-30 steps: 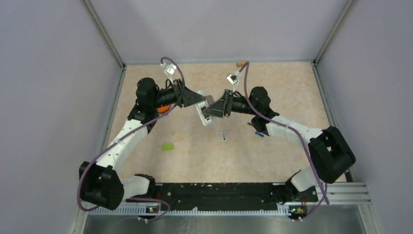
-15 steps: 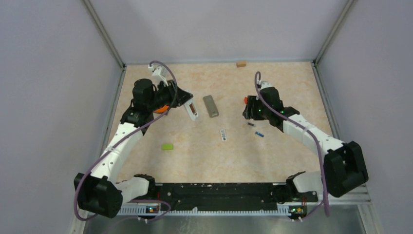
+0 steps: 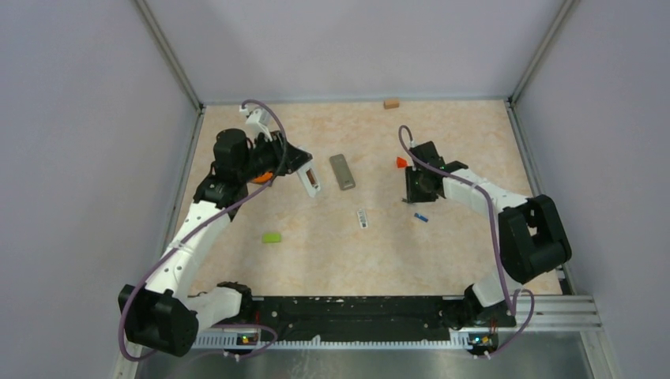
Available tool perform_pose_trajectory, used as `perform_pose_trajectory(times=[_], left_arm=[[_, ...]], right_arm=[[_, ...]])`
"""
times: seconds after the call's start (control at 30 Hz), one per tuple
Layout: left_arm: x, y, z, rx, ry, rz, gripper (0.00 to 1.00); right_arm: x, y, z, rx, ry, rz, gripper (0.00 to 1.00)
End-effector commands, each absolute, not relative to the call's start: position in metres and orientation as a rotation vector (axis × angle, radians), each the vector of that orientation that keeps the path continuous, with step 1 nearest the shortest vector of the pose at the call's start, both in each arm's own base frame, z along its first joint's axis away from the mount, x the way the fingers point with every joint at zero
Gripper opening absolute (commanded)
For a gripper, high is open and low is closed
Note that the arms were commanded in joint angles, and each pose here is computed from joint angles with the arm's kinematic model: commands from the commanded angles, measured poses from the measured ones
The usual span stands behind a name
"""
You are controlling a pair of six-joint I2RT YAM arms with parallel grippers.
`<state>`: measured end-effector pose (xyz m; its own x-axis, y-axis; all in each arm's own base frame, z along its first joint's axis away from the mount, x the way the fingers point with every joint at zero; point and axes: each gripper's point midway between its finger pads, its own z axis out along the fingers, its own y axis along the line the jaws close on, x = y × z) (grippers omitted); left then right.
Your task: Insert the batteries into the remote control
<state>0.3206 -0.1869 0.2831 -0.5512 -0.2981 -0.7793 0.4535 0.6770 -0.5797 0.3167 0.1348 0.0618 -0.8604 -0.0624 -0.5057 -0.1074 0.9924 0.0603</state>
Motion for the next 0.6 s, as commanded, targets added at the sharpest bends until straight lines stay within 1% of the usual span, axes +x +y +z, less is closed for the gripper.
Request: perform_pose_trajectory(times=[0.0,0.17,0.37,0.57], left_arm=[[0.319,-0.184,0.306,0.141,1.846,-0.970,0.00],[0.311,-0.196,0.312,0.230,1.807,-1.053,0.00],[0.294,-0.214,0.326,0.388,1.734,-1.183,0.00],[0.293,-0.215,0.326,0.410,1.724,-1.189,0.00]], right_arm=[[0.331,0.133,0.067,0.098,2.622,0.143,0.33],[0.331,0.152,0.061,0.415,2.616,0.294,0.33],[0.327,0.157,0.055,0.748,2.596,0.345,0.33],[0.315,0.165,0.042,1.112,2.554,0.418,0.31]])
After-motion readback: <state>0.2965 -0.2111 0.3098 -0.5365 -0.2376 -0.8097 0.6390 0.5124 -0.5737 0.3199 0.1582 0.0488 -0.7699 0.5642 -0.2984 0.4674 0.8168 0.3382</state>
